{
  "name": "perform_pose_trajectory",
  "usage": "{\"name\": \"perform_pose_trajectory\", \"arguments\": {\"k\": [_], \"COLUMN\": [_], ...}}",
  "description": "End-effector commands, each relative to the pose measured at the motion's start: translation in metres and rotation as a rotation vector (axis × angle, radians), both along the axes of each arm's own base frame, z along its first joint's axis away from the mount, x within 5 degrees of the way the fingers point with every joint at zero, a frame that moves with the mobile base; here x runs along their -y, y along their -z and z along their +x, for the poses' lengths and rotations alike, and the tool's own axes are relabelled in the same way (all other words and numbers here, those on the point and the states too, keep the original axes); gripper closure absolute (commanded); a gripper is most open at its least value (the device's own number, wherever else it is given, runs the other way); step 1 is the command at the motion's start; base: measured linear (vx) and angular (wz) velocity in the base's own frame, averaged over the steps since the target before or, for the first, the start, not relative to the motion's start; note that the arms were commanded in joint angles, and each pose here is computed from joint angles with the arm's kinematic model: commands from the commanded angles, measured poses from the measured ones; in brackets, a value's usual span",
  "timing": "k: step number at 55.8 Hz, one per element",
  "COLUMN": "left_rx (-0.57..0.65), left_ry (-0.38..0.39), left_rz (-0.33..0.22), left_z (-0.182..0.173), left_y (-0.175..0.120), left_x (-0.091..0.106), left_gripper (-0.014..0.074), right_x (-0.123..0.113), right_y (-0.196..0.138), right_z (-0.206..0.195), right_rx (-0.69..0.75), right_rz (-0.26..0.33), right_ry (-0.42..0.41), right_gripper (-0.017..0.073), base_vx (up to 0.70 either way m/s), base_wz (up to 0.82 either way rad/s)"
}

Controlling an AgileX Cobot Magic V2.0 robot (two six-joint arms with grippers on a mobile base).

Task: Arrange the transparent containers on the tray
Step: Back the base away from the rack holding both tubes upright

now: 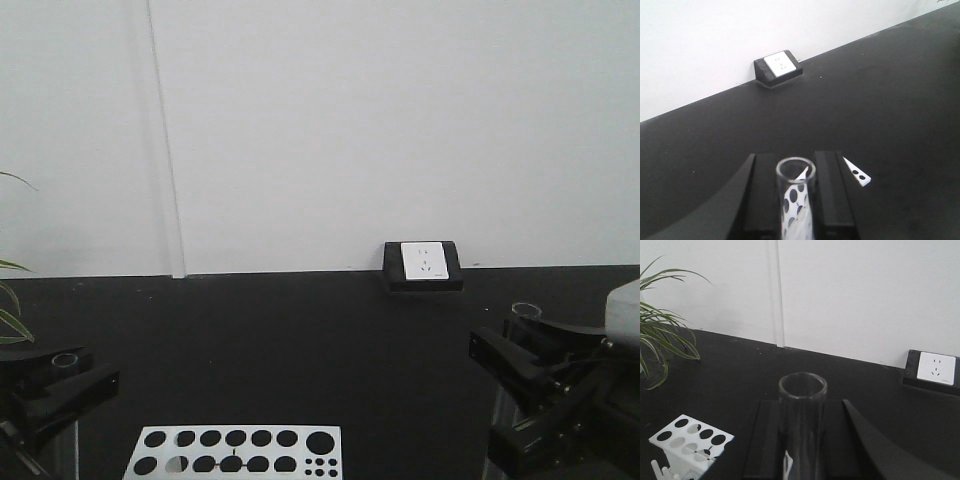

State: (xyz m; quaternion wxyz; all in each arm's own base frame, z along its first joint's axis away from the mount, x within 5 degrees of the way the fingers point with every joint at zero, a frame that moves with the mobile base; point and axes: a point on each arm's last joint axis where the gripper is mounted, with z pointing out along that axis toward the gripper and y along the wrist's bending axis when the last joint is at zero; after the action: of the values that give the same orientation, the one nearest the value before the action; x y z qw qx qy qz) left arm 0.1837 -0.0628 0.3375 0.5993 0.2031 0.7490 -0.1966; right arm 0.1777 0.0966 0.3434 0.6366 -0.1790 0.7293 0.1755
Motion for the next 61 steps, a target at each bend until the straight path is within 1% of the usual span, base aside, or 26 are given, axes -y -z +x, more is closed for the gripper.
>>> {"name": "perform_pose_trajectory", "arguments": {"k": [1, 29, 61], "left_rx": [0.031, 0.025, 0.025], "left_ry": [-0.023, -0.023, -0.023], "left_rz": [-0.053, -0.053, -0.053], "left_z": [-0.0008, 0.0005, 0.0005], "left_y": [-0.0129, -0.0118, -0.0118], "left_x": [-0.0008, -0.0006, -0.0006], "left_gripper": [0.0594, 0.0594, 0.0594], "right_x": [-0.0017, -0.002, -0.002], "right_y": [-0.0184, -0.0179, -0.0179], "right_z": [-0.004, -0.0035, -0.0035], "right_rx": [0.087, 0.084, 0.084], "right_rz": [0.039, 0.038, 0.038], "right_ry": [-0.039, -0.038, -0.038], "right_gripper": [0.0572, 0.0572, 0.0572], "base_vx": [0.0, -0.04, -0.23], "base_wz": [0.0, -0.01, -0.02]}}
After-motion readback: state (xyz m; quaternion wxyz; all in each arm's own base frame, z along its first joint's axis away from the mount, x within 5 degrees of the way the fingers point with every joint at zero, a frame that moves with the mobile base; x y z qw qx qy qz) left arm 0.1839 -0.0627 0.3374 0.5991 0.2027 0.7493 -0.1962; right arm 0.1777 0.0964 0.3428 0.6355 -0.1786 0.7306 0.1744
